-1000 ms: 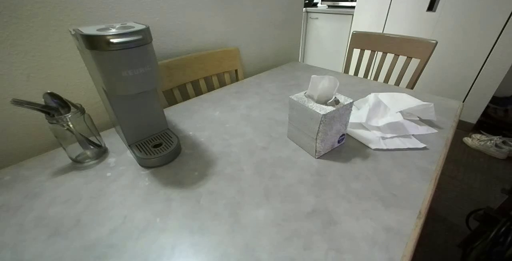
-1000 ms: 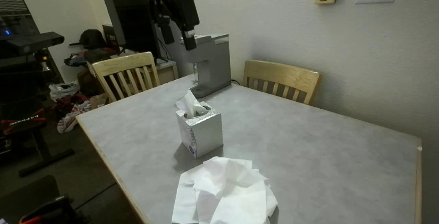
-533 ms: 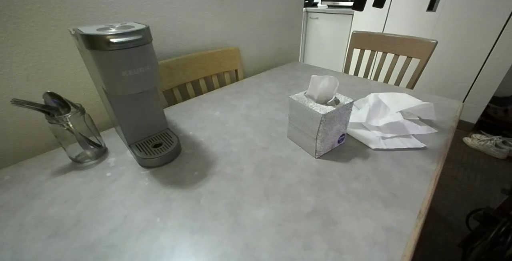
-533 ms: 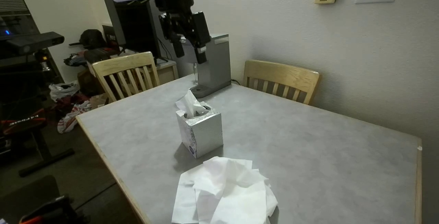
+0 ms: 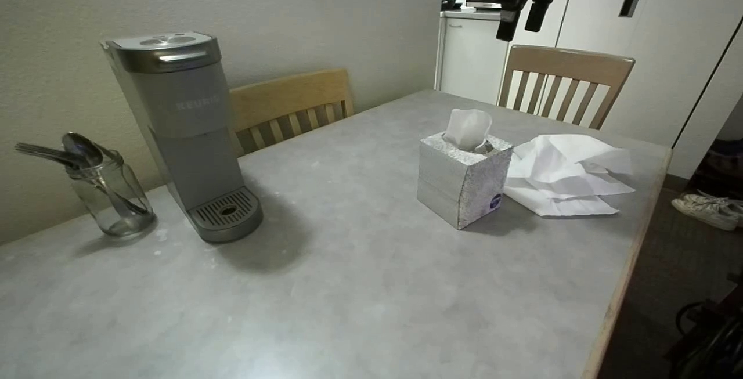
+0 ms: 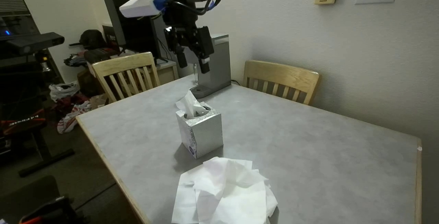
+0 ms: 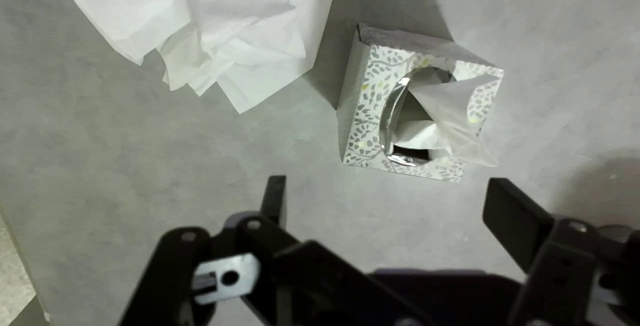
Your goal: Remove a tissue from the box
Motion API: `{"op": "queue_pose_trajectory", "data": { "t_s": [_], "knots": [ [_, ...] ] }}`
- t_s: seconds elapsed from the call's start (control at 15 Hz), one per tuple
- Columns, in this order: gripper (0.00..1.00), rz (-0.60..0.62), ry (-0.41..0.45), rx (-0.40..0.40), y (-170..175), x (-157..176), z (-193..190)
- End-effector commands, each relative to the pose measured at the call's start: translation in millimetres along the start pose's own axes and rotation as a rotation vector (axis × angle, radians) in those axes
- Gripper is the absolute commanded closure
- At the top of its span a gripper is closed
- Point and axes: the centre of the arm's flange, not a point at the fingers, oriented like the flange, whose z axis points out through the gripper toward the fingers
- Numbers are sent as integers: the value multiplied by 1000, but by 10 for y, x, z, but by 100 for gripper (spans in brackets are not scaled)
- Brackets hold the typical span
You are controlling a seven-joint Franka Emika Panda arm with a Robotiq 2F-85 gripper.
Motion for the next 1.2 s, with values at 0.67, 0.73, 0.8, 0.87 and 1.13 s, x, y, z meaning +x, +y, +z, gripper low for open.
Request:
{"op": "queue_pose_trajectory", "data": {
  "t_s": [0.67,0.73,0.8,0.87,1.13],
  "knots": [
    [0,-26,-48,-30,-385,100,308],
    [0,-13,-44,-42,-383,103,329],
    [0,-5,-45,-52,-360,108,369],
    [0,10,-48,-66,-345,110,426],
    [0,30,-95,-60,-342,71,636]
  ]
}}
